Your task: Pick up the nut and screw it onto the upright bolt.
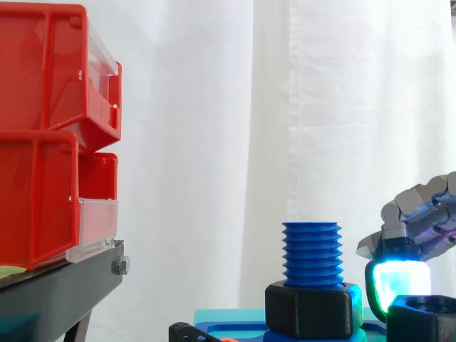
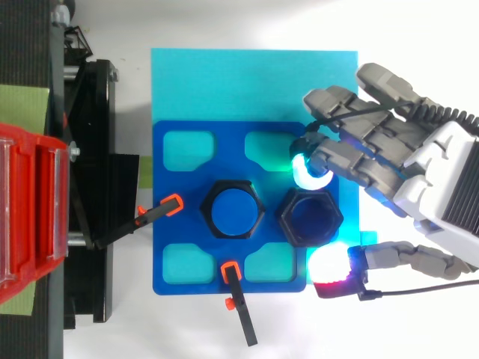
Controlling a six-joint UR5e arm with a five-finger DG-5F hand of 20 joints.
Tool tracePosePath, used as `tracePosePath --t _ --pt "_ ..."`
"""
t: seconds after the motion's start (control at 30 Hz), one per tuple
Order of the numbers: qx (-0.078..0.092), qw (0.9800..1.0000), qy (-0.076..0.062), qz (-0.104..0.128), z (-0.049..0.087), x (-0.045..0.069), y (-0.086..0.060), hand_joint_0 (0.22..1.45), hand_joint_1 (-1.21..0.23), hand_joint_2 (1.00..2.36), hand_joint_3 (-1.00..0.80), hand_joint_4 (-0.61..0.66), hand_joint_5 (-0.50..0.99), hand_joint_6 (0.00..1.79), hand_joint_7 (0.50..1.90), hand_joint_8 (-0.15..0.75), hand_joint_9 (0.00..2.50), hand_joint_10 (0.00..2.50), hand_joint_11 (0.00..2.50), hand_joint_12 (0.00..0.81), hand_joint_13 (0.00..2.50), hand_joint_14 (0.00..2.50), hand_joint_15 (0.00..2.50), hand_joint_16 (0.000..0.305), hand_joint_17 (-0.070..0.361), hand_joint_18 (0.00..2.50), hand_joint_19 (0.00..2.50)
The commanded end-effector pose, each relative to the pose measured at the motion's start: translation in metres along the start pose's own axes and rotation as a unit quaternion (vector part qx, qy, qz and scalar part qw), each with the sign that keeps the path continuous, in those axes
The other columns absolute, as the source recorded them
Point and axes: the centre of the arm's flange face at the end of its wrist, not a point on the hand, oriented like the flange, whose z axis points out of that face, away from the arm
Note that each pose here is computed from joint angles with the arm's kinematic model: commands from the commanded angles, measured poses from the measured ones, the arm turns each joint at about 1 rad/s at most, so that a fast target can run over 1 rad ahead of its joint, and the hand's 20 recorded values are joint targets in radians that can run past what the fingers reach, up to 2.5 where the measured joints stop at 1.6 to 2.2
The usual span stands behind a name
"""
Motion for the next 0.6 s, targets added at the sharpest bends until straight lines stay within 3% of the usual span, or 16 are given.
tracePosePath --t 0.0,0.27,0.57 --pt "0.0 1.0 -0.004 0.007 0.003 -0.006 0.003 0.58 -0.73 1.0 -0.48 0.26 -0.16 0.51 1.32 0.28 0.36 0.0 0.0 0.334 0.36 0.0 0.0 0.044 0.098 0.29 0.04" --pt "0.008 0.9998 0.014 -0.012 0.003 -0.014 0.001 0.59 -0.71 1.0 -0.49 0.26 -0.16 0.54 1.3 0.284 0.4 0.0 0.0 0.333 0.39 0.0 0.0 0.043 0.097 0.32 0.05" --pt "0.015 0.9993 0.035 -0.005 0.002 -0.029 0.001 0.59 -0.71 1.0 -0.49 0.25 -0.16 0.56 1.28 0.284 0.41 0.0 0.0 0.333 0.41 0.0 0.0 0.043 0.096 0.33 0.06"
